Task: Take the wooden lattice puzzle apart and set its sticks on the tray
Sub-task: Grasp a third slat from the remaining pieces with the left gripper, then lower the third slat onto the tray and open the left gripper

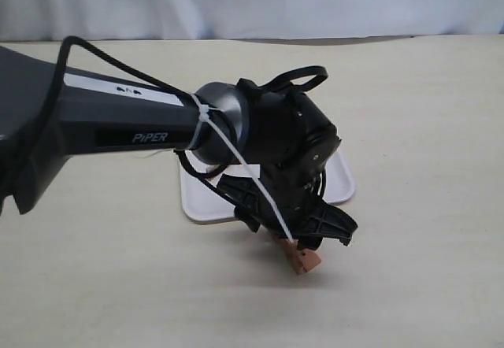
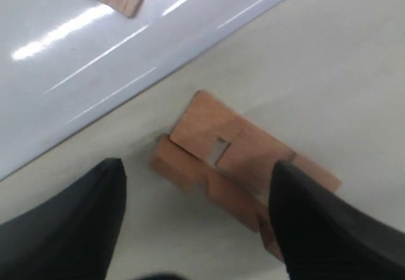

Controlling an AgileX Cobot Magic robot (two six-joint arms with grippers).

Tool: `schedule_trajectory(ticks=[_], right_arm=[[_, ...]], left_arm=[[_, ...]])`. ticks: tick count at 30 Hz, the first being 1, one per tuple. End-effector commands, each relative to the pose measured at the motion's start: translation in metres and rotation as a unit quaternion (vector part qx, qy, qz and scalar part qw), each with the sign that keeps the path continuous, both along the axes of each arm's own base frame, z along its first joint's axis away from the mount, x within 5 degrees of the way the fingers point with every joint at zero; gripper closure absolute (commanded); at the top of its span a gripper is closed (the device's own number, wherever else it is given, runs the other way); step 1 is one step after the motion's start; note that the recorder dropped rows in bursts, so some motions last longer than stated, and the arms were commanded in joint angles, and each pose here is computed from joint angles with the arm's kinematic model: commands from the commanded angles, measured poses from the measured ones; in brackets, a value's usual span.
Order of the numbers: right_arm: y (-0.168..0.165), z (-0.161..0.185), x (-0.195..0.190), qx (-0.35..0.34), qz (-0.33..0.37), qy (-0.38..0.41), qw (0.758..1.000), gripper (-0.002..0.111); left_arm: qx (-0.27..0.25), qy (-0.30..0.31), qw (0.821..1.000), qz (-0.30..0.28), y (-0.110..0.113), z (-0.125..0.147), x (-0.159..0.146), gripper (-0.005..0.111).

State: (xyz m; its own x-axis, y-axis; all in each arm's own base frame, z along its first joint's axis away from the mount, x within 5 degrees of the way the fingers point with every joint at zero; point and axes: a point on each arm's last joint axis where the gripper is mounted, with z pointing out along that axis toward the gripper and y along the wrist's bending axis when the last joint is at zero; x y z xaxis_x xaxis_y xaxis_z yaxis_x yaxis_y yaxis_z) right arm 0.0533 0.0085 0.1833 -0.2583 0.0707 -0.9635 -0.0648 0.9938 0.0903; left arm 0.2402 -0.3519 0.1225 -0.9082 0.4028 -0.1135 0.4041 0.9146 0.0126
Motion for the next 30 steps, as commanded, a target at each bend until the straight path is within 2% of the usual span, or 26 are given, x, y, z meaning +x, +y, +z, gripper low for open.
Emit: schedule_trajectory(ticks=[1, 2, 5, 9, 20, 24, 30], right_arm=[[-0.001, -0.001, 0.001, 0.000, -0.004, 0.000, 1.000, 0.104], [-0.001, -0.001, 0.001, 0.000, -0.004, 0.000, 1.000, 0.104], [-0.001, -0.001, 0.001, 0.000, -0.004, 0.000, 1.000, 0.104], [-0.001, -0.001, 0.001, 0.000, -0.004, 0.000, 1.000, 0.104], [-0.001, -0.001, 0.001, 0.000, -0.004, 0.000, 1.000, 0.104], [-0.001, -0.001, 0.001, 0.000, -0.004, 0.000, 1.000, 0.104], [-0.001, -0.001, 0.001, 0.000, -0.004, 0.000, 1.000, 0.104]], left_arm=[[0.005, 0.003, 1.000, 0.004, -0.002, -0.008, 0.000, 0.046], [0.003, 0.002, 1.000, 0.004, -0.002, -0.008, 0.001, 0.048], [0.003, 0.002, 1.000, 0.004, -0.002, -0.008, 0.001, 0.069], [0.004, 0.000, 1.000, -0.012, -0.005, -0.002, 0.002, 0.107], [-0.019, -0.023, 0.999, -0.042, -0.014, 0.052, 0.010, 0.107], [-0.028, -0.045, 0.995, -0.082, -0.014, 0.057, 0.020, 0.107], [-0.014, -0.115, 0.990, -0.080, 0.005, 0.061, 0.056, 0.107]])
